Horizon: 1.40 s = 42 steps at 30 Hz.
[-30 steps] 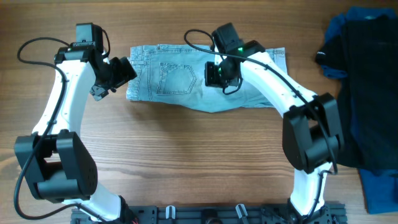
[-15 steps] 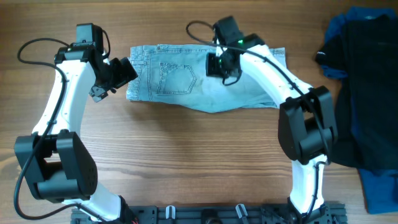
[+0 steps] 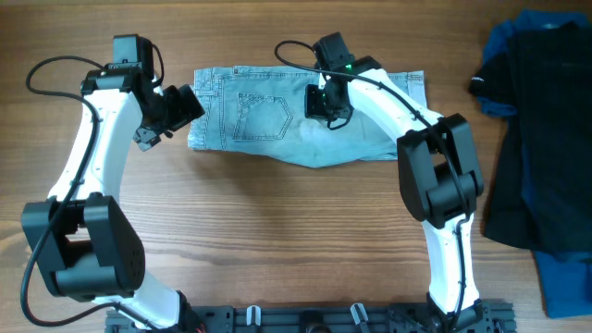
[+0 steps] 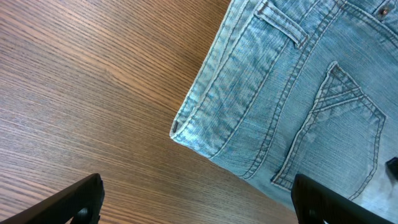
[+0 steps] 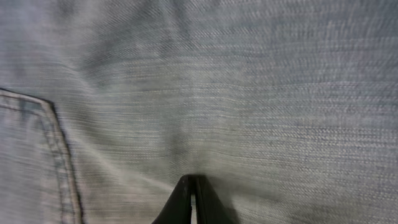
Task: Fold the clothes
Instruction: 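Slide the right gripper along the folded edge to smooth it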
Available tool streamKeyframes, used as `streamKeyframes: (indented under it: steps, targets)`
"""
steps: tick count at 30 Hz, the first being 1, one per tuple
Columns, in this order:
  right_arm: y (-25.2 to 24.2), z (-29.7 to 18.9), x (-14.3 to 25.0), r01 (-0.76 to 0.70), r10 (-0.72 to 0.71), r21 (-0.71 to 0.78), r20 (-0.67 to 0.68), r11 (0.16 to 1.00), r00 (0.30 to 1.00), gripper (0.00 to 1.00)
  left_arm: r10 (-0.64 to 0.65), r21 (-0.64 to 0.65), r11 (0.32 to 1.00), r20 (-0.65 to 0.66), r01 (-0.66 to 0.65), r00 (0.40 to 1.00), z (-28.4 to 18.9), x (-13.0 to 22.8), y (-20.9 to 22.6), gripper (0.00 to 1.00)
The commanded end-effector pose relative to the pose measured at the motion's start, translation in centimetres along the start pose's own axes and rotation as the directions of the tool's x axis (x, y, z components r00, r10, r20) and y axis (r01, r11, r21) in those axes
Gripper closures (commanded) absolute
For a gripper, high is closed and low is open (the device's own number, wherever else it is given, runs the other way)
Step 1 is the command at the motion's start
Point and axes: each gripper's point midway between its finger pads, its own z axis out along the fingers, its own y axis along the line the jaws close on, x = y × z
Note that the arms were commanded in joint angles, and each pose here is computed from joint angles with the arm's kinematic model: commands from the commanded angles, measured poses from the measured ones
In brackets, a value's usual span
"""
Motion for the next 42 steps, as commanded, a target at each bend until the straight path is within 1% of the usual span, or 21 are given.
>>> streamKeyframes:
  steps: [1,3,6,15,17,19,20,21,23,25,26,28,30,32,35,38,42]
  targets:
    - [2.4,-5.8,-5.8,0.043,-0.036,-0.028,0.208,0.999,0.977,0.95,0.008,0.008,1.000,-0.003,-0.008,1.000,-0.1,0.2,-0.1,0.04]
    - [2.6,-7.1,-8.1,0.045,-0.037,-0.021,0.292,0.999,0.956,0.94,-0.003,0.008,1.000,-0.004,0.003,1.000,0.0,0.2,-0.1,0.06]
    - [1.7,-6.5,-9.2,0.030,-0.038,0.027,0.339,0.999,0.940,0.95,-0.003,0.007,1.000,-0.004,0.003,1.000,0.0,0.2,-0.1,0.06]
    - [-0.5,1.5,-7.6,0.016,-0.031,0.065,0.247,0.998,0.969,0.95,-0.002,0.007,1.000,-0.004,0.002,1.000,0.0,0.2,-0.1,0.06]
    - [-0.6,1.7,-7.6,0.016,-0.032,0.066,0.245,0.998,0.969,0.94,-0.002,0.007,1.000,-0.004,0.002,1.000,0.0,0.2,-0.1,0.06]
    - [-0.3,0.4,-8.4,0.031,-0.046,0.061,0.272,0.998,0.961,0.91,-0.002,0.007,1.000,-0.004,0.002,1.000,0.0,0.2,-0.1,0.06]
    - [-0.2,-1.1,-8.9,0.051,-0.067,0.063,0.288,0.997,0.955,0.89,-0.002,0.007,1.000,-0.004,0.002,1.000,0.0,0.2,-0.1,0.06]
    - [-0.2,-2.9,-9.5,0.059,-0.076,0.065,0.304,0.996,0.950,0.88,-0.002,0.007,1.000,-0.004,0.002,1.000,0.0,0.2,-0.1,0.06]
    - [-1.6,-9.0,-9.8,0.010,-0.031,0.069,0.322,0.998,0.946,0.84,-0.002,0.007,1.000,-0.004,0.002,1.000,0.0,0.2,-0.1,0.05]
    - [-4.1,-14.3,-8.5,-0.048,0.017,0.096,0.300,0.994,0.954,0.75,-0.002,0.007,1.000,-0.003,0.002,1.000,0.0,0.2,-0.1,0.05]
    - [-7.5,-17.9,-6.4,-0.118,0.080,0.139,0.252,0.983,0.964,0.70,-0.002,0.007,1.000,-0.003,0.002,1.000,0.0,0.2,-0.1,0.05]
    - [-10.3,-19.6,-4.7,-0.177,0.140,0.171,0.207,0.969,0.968,0.67,-0.001,0.010,1.000,0.003,0.001,1.000,0.0,0.1,-0.2,0.05]
    - [-14.5,-20.5,-2.1,-0.265,0.242,0.225,0.123,0.938,0.962,0.66,-0.001,0.014,1.000,0.009,0.000,1.000,0.0,-0.1,-0.3,0.05]
    - [-17.6,-19.9,-0.5,-0.322,0.313,0.258,0.075,0.911,0.947,0.66,-0.001,0.014,1.000,0.009,0.000,1.000,0.0,-0.1,-0.3,0.04]
    - [-20.3,-17.2,1.4,-0.349,0.354,0.262,0.030,0.900,0.935,0.66,-0.001,0.013,1.000,0.008,0.001,1.000,0.0,-0.1,-0.2,0.04]
    - [-21.9,-12.7,4.3,-0.363,0.382,0.266,-0.018,0.893,0.924,0.67,-0.001,0.010,1.000,0.003,0.001,1.000,0.0,0.0,-0.2,0.03]
    - [-23.0,-8.7,7.1,-0.365,0.388,0.273,-0.033,0.890,0.921,0.67,-0.001,0.011,1.000,0.003,0.001,1.000,0.0,0.0,-0.2,0.03]
